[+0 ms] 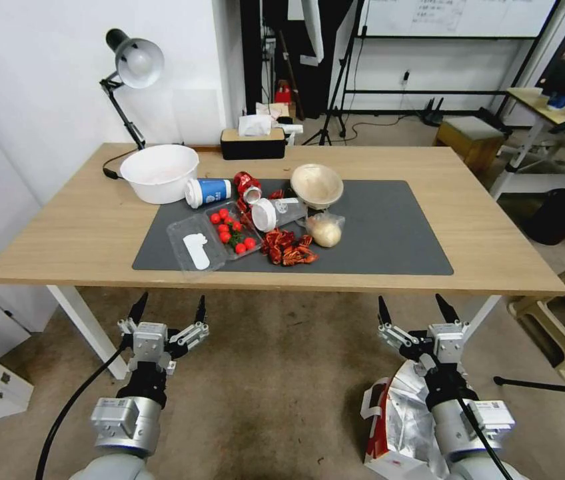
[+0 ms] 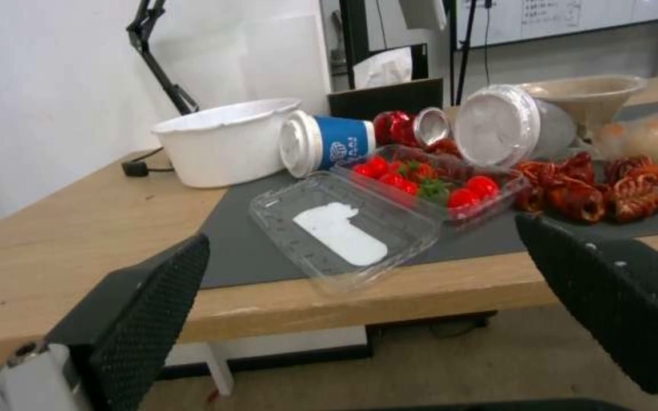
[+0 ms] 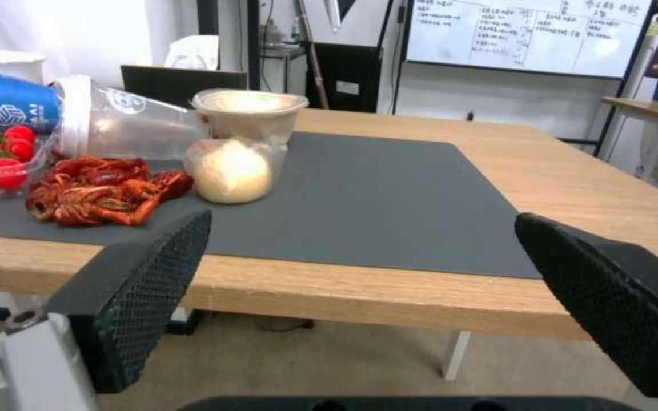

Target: Pick up the food delivery bag from the floor and place it on the table.

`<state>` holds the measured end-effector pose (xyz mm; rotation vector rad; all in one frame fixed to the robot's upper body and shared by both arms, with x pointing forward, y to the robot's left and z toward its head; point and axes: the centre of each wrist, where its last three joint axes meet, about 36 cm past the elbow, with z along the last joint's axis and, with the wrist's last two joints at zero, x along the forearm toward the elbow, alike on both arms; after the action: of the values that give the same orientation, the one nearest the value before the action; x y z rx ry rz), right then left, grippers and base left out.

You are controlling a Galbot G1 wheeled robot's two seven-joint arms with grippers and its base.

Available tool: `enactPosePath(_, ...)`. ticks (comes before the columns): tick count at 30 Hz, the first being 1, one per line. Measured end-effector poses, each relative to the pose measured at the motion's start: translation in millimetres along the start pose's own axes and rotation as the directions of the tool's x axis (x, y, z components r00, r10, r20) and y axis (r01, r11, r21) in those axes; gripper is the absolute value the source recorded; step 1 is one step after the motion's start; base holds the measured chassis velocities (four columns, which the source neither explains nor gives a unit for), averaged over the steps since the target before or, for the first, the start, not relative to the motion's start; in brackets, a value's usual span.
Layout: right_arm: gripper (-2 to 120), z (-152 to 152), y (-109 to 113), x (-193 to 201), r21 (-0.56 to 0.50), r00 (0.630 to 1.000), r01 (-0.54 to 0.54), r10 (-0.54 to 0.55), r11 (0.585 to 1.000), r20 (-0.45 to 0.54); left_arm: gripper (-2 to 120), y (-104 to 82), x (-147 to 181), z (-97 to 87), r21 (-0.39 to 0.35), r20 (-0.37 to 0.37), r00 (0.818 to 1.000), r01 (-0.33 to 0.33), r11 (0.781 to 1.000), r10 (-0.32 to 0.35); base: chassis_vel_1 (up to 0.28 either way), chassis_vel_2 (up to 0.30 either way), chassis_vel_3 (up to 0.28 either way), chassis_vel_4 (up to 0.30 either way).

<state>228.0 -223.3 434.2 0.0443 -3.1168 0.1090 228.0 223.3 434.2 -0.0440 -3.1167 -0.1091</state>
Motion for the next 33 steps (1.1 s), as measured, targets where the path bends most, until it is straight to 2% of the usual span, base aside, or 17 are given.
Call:
enactPosePath(21,100,0.0,-0.1,0.1,0.000,1.000,0.000,0.000,1.000,-0.003,100,0.0,-0.1,-0.1,0.001,0.000,1.000,0.001,1.000,-0.001,0.000,0.000,0.000,0.000)
enactPosePath(30,100,-12.6,-9.1,3.8,0.011,0.993,0.023,-0.022,1.000,-0.118,100,-0.8,-6.1,-10.0,0.052,-0.028,0.999,0.025,0.998,-0.023,0.000,0.000,0.000,0.000)
enactPosePath(33,100,-21.4,-15.5,5.7,0.008,0.980,0.043,-0.040,0.999,-0.195,100,-3.0,-10.0,-20.5,0.097,-0.063,0.997,0.047,0.994,-0.041,0.000,0.000,0.000,0.000)
